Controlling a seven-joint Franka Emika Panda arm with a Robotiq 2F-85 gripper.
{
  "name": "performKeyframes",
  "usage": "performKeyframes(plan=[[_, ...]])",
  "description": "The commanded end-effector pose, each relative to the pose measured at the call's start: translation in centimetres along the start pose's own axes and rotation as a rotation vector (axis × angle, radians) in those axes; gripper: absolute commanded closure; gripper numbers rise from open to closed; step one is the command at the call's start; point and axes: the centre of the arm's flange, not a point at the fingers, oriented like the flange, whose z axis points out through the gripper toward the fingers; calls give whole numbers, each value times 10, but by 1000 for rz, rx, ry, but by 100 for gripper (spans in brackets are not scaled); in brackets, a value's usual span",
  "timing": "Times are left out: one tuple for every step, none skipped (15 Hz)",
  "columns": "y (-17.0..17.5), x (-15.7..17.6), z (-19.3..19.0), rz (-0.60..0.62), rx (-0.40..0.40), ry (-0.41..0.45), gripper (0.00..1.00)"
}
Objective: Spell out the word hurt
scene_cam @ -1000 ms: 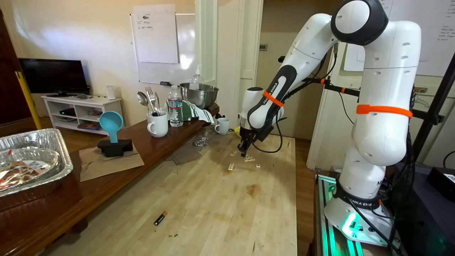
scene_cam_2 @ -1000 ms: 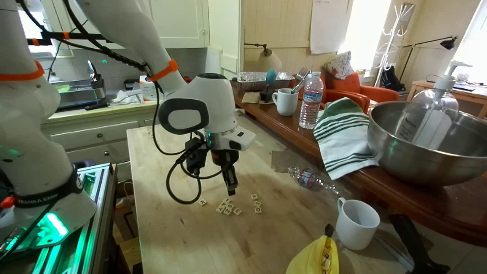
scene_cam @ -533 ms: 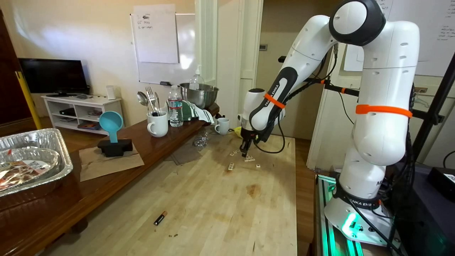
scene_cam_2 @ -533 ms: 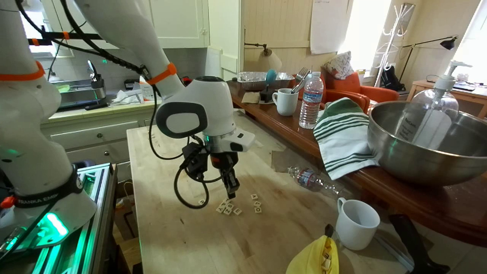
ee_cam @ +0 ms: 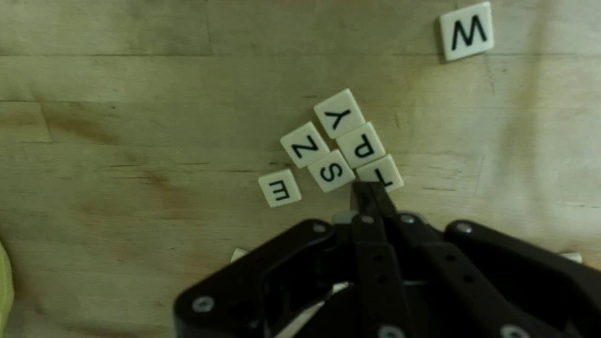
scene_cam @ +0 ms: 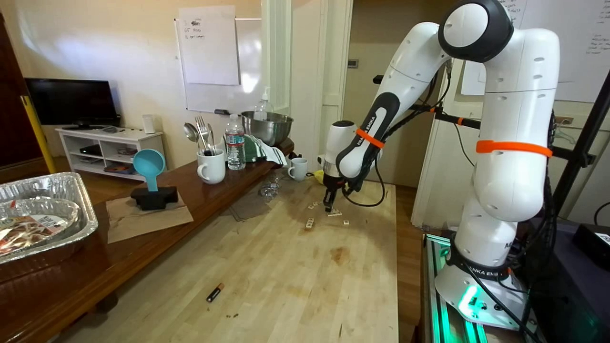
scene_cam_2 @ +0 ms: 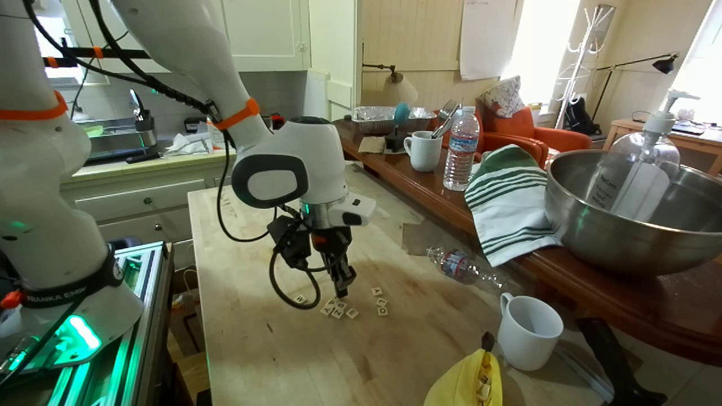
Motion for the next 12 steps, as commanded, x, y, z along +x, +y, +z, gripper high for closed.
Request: performKeyframes(plan=[[-1, -7, 11, -51, -14, 15, 100], [-1, -7, 13, -56, -17, 17, 100], [-2, -7, 15, -62, -20, 19, 100], [-2, -7, 16, -69, -20, 19, 100], [-3, -6, 18, -72, -22, 21, 100], [-3, -6, 18, -75, -24, 22, 100], [-4, -5, 19, -75, -23, 22, 100], [-4, -5, 19, -75, -20, 22, 100], [-5, -4, 20, -67, -19, 19, 100], [-6, -3, 20, -60, -18, 21, 100], [-7, -2, 20, -52, -14, 18, 100], [-8, -1, 21, -41, -11, 17, 100]])
